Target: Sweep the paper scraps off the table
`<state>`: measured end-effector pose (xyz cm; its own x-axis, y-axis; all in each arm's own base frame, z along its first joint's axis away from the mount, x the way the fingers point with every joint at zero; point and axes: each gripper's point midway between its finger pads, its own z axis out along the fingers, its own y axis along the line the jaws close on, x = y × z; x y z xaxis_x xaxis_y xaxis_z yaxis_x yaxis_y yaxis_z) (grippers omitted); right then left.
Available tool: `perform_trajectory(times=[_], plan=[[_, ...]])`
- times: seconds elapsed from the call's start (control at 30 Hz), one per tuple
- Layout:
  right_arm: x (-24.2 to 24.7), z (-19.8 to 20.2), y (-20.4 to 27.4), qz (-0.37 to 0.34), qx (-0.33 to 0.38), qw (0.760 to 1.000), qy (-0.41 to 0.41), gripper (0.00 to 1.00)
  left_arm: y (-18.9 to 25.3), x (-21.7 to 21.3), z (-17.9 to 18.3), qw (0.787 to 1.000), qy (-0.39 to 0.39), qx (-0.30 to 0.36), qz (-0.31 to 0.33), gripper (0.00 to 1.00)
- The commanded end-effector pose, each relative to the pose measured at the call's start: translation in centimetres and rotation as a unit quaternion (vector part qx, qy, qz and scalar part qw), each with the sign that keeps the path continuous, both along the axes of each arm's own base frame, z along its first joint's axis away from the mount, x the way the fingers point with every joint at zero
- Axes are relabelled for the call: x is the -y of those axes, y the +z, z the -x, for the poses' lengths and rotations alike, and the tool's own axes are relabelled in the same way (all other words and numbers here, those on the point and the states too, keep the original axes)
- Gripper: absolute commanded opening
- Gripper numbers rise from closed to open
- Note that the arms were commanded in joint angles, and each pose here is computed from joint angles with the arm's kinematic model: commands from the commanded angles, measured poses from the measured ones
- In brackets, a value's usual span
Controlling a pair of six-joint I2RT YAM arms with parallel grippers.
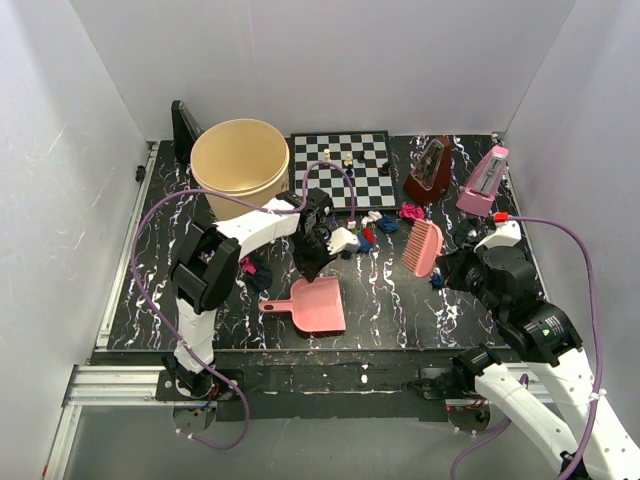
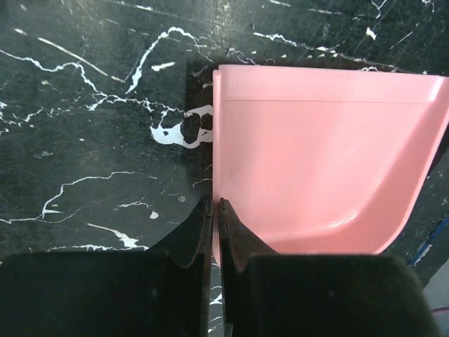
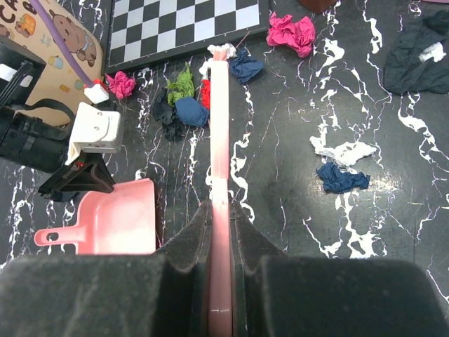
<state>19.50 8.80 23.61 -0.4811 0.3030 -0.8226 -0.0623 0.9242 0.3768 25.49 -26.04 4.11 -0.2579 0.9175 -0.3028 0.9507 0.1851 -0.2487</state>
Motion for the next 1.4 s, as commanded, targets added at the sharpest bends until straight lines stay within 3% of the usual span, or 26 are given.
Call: perform_trajectory(times=[0.0, 0.17, 0.4, 0.63, 0.73, 0.83, 1.0, 1.13, 1.2, 1.23, 1.3, 1.37], plan=[[0.2, -0.4, 2.0, -0.005, 0.030, 1.000, -0.005, 0.01, 3.8, 1.9, -1.8, 0.996, 0.011, 0.053, 0.064, 0.00], [0.3, -0.4, 2.0, -0.005, 0.030, 0.999, -0.007, 0.01, 6.3, 2.5, -4.4, 0.990, 0.088, 0.091, 0.055, 0.00], [0.2, -0.4, 1.8, -0.007, 0.028, 1.000, -0.007, 0.01, 8.4, 3.3, -5.1, 0.975, 0.211, 0.054, 0.043, 0.00], [0.2, -0.4, 1.9, -0.009, 0.029, 0.999, -0.008, 0.01, 7.8, 4.5, -6.1, 0.921, 0.390, -0.004, 0.007, 0.00], [0.1, -0.3, 1.9, -0.011, 0.029, 0.999, -0.005, 0.01, 7.7, 5.0, -6.3, 0.905, 0.424, -0.012, 0.016, 0.00], [0.2, -0.1, 2.0, -0.014, 0.030, 0.999, -0.005, 0.01, 7.2, 3.5, -7.4, 0.891, 0.454, 0.024, 0.013, 0.00], [0.4, 0.2, 2.0, -0.014, 0.032, 0.999, -0.006, 0.01, 7.5, 0.4, -9.8, 0.839, 0.541, 0.009, 0.067, 0.00], [0.5, 0.2, 1.9, -0.014, 0.032, 0.999, -0.007, 0.01, 6.8, -0.9, -9.7, 0.826, 0.560, 0.019, 0.064, 0.01], [0.4, 0.2, 1.9, -0.015, 0.033, 0.999, -0.005, 0.01, 5.8, -1.6, -9.6, 0.820, 0.570, 0.026, 0.047, 0.13], [0.2, 0.2, 2.0, -0.016, 0.032, 0.999, -0.003, 0.01, 5.5, -1.9, -9.7, 0.816, 0.576, 0.030, 0.039, 0.31], [0.1, 0.2, 1.9, -0.018, 0.031, 0.999, -0.001, 0.01, 5.3, -2.0, -9.6, 0.815, 0.576, 0.037, 0.038, 0.50], [0.1, 0.2, 1.9, -0.017, 0.029, 0.999, 0.000, 0.01, 5.8, -2.0, -9.5, 0.818, 0.571, 0.050, 0.045, 0.76]])
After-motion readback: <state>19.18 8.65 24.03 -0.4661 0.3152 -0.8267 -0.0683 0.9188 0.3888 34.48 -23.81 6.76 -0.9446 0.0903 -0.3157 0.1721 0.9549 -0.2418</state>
